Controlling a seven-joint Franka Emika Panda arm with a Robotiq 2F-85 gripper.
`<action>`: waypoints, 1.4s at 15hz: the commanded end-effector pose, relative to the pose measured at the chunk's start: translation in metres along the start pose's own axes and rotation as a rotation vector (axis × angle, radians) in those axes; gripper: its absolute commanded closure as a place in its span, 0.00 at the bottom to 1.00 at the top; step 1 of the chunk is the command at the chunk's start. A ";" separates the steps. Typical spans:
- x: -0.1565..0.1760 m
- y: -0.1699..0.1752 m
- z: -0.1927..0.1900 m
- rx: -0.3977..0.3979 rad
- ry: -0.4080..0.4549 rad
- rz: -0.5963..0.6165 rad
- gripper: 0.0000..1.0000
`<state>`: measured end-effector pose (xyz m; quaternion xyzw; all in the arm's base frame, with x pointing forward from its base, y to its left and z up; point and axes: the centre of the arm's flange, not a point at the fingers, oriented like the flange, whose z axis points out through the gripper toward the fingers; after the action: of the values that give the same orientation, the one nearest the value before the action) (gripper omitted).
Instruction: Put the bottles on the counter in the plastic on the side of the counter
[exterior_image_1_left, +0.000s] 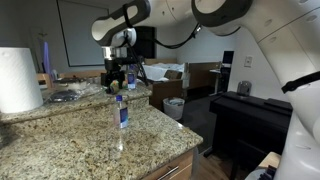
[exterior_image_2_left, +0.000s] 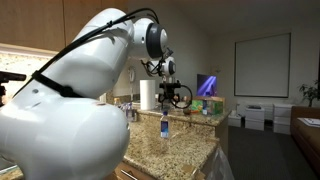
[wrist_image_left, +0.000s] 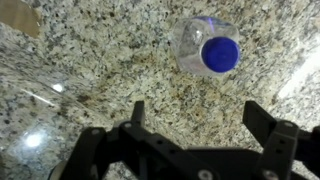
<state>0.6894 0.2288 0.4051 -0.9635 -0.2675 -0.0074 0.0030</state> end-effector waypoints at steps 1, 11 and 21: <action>-0.019 0.009 -0.019 -0.015 -0.015 0.088 0.00; -0.049 -0.008 -0.004 0.188 -0.110 0.149 0.00; -0.052 -0.009 0.028 0.129 -0.002 0.238 0.47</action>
<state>0.6571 0.2147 0.3745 -0.9817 -0.1704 0.0524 0.0669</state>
